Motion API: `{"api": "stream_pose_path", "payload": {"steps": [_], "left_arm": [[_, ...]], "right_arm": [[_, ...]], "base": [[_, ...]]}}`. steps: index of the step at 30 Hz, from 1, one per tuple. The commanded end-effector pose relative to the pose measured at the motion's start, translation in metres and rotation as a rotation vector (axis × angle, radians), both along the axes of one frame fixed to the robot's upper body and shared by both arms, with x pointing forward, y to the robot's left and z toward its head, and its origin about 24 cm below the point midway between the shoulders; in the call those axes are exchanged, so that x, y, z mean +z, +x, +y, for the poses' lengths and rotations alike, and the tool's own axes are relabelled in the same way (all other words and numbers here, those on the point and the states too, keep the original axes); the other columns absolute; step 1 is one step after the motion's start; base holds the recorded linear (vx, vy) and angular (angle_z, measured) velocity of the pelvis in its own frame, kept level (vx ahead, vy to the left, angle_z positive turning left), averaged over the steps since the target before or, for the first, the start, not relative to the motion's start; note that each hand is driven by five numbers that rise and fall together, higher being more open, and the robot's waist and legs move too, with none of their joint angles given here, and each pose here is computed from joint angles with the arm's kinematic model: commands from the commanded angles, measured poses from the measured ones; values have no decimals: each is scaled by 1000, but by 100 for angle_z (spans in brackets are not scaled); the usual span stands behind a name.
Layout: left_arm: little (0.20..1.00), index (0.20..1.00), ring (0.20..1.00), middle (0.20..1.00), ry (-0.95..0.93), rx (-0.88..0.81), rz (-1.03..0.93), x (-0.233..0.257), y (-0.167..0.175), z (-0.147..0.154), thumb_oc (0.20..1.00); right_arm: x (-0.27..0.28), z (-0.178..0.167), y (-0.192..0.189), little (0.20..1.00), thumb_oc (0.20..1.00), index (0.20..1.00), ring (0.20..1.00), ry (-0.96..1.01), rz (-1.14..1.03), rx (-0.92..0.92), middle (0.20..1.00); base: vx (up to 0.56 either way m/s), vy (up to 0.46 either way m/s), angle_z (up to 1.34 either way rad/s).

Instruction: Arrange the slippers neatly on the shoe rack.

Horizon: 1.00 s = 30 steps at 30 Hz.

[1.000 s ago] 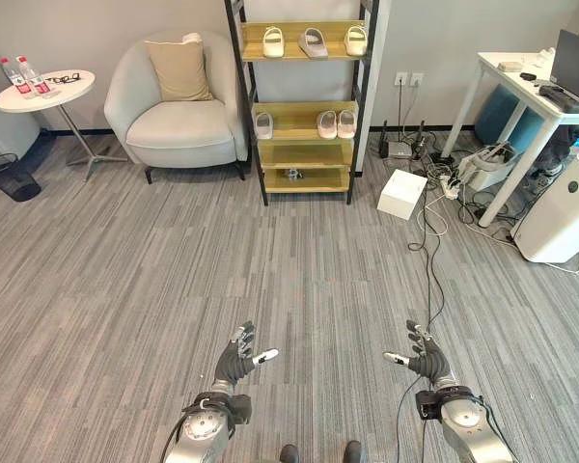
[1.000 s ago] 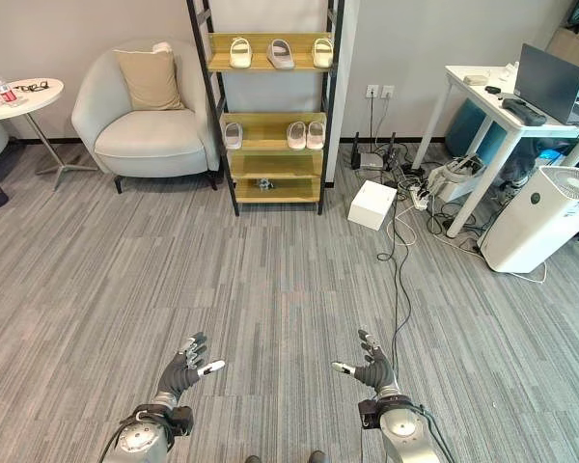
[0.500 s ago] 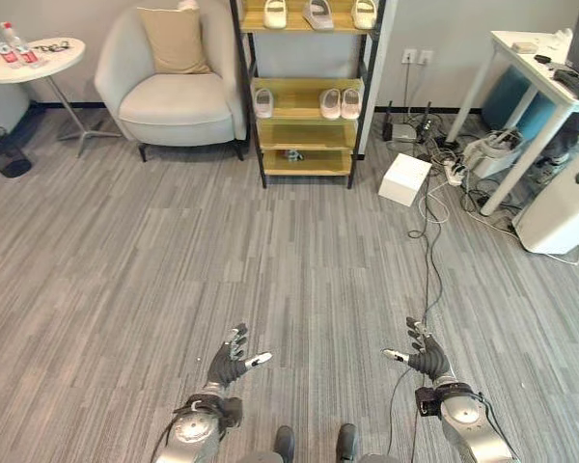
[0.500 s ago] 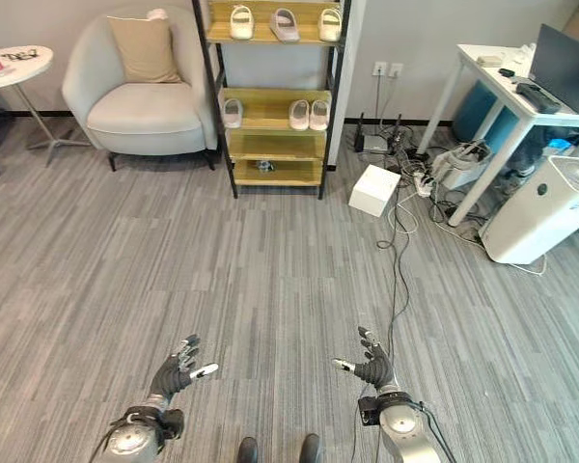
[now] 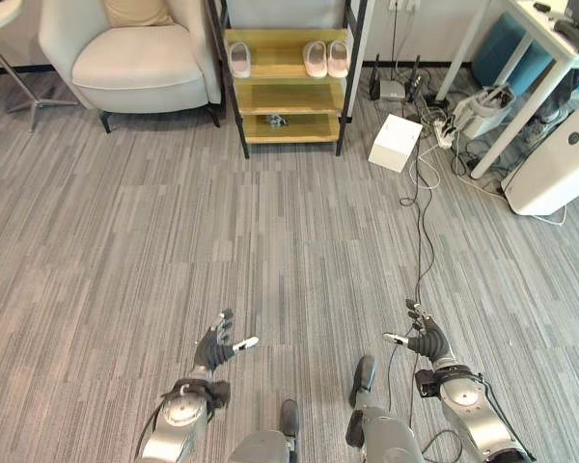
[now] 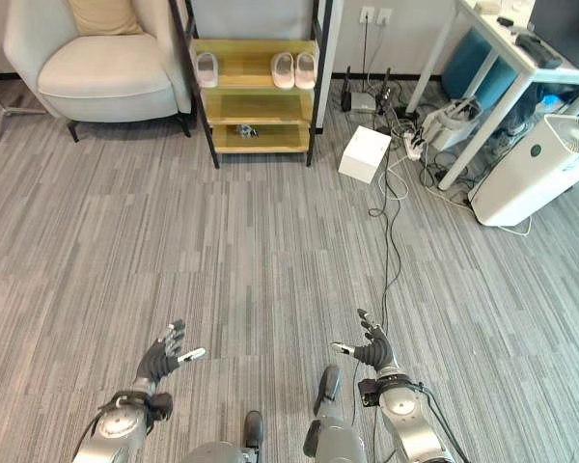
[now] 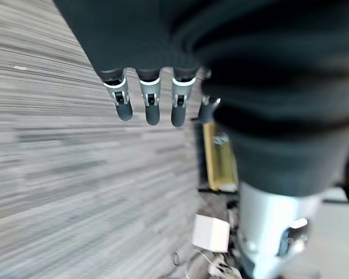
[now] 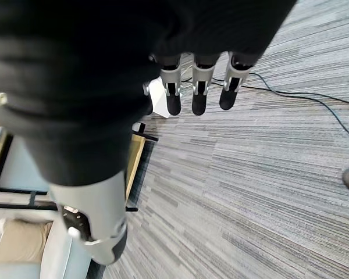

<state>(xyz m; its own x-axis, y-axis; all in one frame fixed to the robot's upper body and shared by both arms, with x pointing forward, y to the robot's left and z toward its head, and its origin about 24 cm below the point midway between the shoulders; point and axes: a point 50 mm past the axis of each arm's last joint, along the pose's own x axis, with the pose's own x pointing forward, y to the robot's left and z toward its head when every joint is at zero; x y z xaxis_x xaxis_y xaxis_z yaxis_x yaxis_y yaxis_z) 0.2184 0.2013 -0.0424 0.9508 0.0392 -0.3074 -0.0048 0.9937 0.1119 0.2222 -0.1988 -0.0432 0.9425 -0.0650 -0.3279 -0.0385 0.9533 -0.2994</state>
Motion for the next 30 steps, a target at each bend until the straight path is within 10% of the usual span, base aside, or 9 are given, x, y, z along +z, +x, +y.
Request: {"api": "stream_pose_path", "payload": {"steps": [1,30], "left_arm": [[1000,1000,1000,1000,24,-58,-139,24,13,-8,1000],[1000,1000,1000,1000,-18,25,-65,10,-5,1,1000]], "right_arm": [[22,-1,13,1000,1000,1000,1000,-14,-120,15,1000],[4,17,4,1000,1000,1000,1000,22,-37,94,1000]], "base": [[364,-185,5],[365,-35,0]]}}
